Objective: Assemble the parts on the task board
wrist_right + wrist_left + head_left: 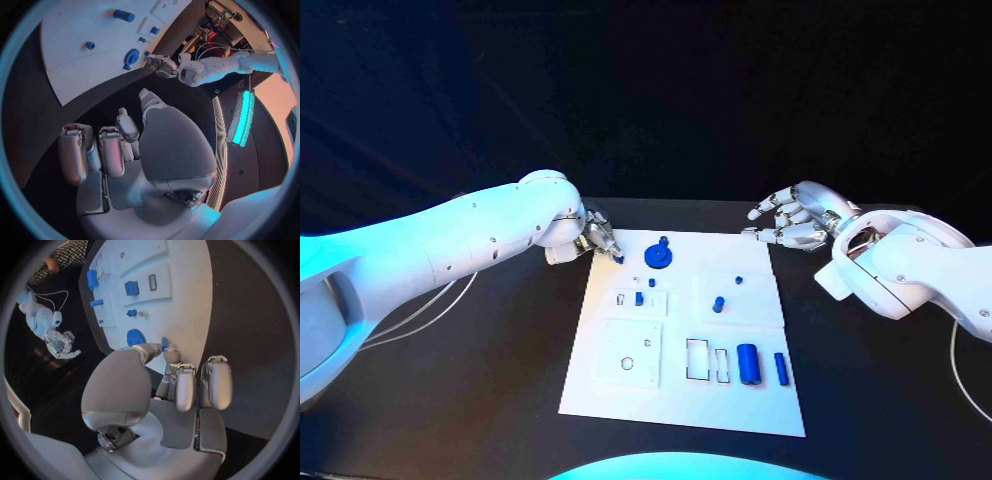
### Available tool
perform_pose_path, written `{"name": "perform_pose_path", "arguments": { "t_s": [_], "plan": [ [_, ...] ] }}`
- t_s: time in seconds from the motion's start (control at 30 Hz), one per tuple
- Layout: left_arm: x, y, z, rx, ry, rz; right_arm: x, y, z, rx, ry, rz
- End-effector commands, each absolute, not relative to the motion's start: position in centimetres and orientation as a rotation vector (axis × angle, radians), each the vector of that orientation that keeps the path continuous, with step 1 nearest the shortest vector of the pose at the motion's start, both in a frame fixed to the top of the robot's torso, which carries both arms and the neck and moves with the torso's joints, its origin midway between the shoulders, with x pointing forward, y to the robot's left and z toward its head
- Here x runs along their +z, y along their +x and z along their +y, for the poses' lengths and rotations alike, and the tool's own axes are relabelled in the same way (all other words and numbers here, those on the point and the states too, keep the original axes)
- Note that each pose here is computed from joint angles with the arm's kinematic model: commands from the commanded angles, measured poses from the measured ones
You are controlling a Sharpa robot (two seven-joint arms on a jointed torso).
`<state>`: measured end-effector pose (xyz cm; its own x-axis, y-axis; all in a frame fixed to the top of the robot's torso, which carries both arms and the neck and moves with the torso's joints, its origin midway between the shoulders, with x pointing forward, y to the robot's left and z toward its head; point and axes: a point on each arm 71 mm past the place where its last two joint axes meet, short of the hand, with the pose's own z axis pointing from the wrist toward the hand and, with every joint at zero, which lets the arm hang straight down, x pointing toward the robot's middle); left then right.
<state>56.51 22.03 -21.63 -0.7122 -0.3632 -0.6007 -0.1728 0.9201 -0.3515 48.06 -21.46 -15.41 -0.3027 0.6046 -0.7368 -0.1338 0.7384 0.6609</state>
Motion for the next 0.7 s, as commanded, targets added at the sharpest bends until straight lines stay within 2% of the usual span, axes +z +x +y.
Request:
{"name": "perform_pose_path", "arguments": {
  "t_s": [0.03,0.27,0.7],
  "plan": [
    [-21.5,56.4,22.0,-0.387,-0.395,2.363,-15.4,48.0,-21.4,0.768,0.361,1.735],
    [-21.1,55.6,22.4,-0.461,-0.461,2.333,-15.4,48.1,-21.4,0.767,0.362,1.733],
    [-19.9,52.4,22.3,-0.554,-0.450,2.271,-15.4,48.1,-21.7,0.760,0.367,1.733]
  ]
}}
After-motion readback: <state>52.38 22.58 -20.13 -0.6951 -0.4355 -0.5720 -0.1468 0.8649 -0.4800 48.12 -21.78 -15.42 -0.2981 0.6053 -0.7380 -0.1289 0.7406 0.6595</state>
